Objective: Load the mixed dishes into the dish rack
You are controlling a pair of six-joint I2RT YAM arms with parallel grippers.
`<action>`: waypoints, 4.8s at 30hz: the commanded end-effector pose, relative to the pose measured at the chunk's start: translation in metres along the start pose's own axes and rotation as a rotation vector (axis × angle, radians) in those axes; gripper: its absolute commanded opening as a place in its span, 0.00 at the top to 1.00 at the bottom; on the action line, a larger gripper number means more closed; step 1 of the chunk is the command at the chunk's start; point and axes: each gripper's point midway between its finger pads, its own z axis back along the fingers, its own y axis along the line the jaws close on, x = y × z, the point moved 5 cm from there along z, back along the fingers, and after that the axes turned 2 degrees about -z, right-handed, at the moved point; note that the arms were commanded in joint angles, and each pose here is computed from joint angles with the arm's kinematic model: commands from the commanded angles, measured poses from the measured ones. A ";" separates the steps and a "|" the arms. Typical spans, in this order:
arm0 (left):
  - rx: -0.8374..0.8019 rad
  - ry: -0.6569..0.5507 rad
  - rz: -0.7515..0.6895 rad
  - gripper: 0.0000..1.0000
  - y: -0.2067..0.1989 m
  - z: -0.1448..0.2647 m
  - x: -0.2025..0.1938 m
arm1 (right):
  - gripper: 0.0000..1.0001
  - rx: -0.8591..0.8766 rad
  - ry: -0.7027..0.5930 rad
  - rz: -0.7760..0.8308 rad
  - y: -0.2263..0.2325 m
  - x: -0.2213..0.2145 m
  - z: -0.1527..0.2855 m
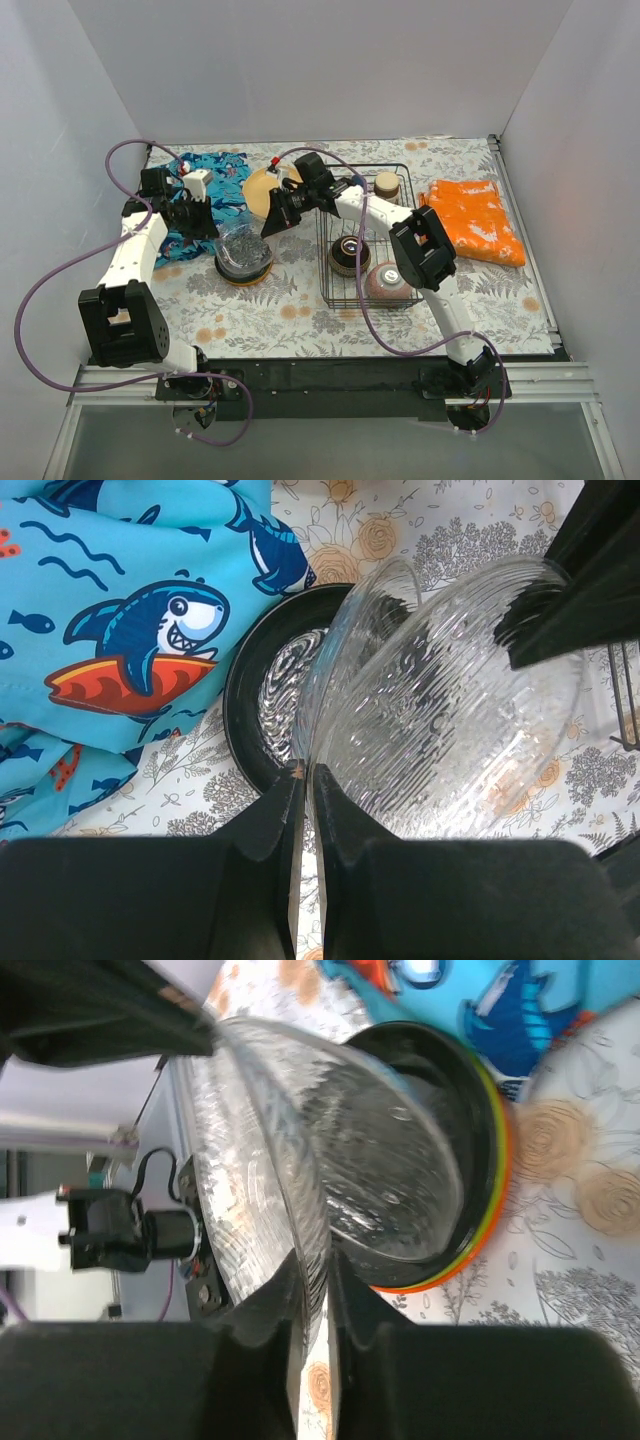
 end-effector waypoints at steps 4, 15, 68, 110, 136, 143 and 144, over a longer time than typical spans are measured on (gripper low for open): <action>0.002 -0.054 0.012 0.83 -0.008 0.008 0.009 | 0.99 -0.028 -0.049 0.122 0.015 0.021 -0.001; 0.001 -0.223 -0.067 0.54 -0.011 0.019 0.041 | 0.99 -0.415 -0.249 0.397 0.038 0.071 0.062; -0.120 -0.207 0.031 0.51 -0.026 -0.020 0.012 | 0.99 -1.792 -0.565 -0.183 0.010 -0.055 0.374; -0.137 -0.160 0.038 0.48 -0.024 -0.030 -0.005 | 0.30 -1.446 -0.446 0.075 0.037 -0.039 0.325; 0.129 0.047 0.074 0.68 0.033 -0.067 -0.025 | 0.26 -1.079 -0.474 0.226 0.070 -0.044 0.298; 0.135 0.015 0.054 0.87 0.029 -0.055 -0.017 | 0.27 -1.054 -0.462 0.207 0.066 -0.046 0.292; 0.135 0.002 0.045 0.93 0.028 -0.053 -0.015 | 0.28 -1.051 -0.460 0.207 0.065 -0.046 0.292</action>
